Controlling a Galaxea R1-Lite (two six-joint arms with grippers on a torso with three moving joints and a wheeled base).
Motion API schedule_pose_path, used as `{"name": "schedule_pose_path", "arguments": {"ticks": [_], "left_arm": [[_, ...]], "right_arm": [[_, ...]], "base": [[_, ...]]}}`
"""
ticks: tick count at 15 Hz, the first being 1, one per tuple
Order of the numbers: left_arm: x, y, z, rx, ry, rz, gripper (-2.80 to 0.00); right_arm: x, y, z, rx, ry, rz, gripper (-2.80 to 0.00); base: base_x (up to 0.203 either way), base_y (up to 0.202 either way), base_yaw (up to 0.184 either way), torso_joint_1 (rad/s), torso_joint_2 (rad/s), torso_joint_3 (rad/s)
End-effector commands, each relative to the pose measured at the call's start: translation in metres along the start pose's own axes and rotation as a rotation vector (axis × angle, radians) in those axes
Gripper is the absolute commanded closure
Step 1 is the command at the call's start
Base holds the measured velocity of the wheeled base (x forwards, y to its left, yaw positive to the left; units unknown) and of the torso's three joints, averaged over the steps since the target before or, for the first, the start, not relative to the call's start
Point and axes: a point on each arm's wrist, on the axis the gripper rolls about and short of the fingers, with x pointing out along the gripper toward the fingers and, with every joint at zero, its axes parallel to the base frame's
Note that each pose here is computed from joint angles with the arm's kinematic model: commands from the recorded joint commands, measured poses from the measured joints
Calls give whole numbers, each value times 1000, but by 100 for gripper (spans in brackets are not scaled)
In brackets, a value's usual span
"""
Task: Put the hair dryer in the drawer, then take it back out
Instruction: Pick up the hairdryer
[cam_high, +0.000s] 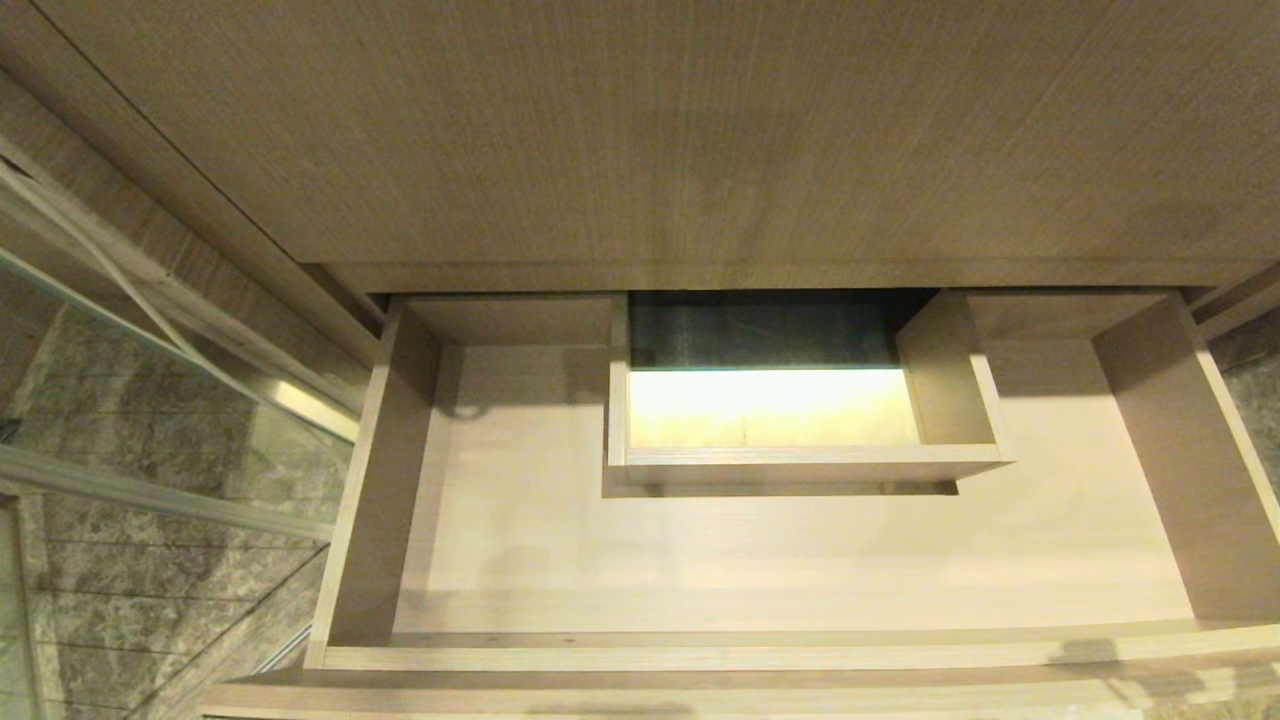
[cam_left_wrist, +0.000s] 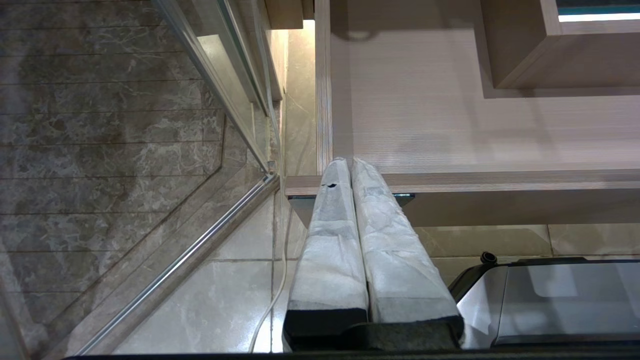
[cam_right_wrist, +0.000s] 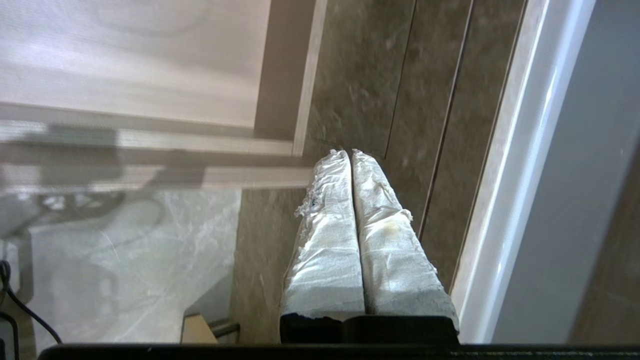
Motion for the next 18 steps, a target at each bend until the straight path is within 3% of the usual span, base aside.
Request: {"name": "schedule_pose_path", "arguments": {"ticks": [1,3,6,10,16,18], "left_arm": [[0,0,0,0,0,0,0],[0,0,0,0,0,0,0],[0,0,0,0,0,0,0],[0,0,0,0,0,0,0],[0,0,0,0,-1,0,0],[0,0,0,0,-1,0,0]], "right_arm": [[11,-6,9,-6,7,37,0],[31,-17,24,-5,-12,111,0],[53,-29,42,-4,-85,136,0],[66,-32,48,22,-96,161,0],[63,-8,46,181,-167,301,0],[57,-2,43,200,-198,318,0]], "base": [[0,0,0,0,0,0],[0,0,0,0,0,0],[0,0,0,0,0,0],[0,0,0,0,0,0],[0,0,0,0,0,0],[0,0,0,0,0,0]]}}
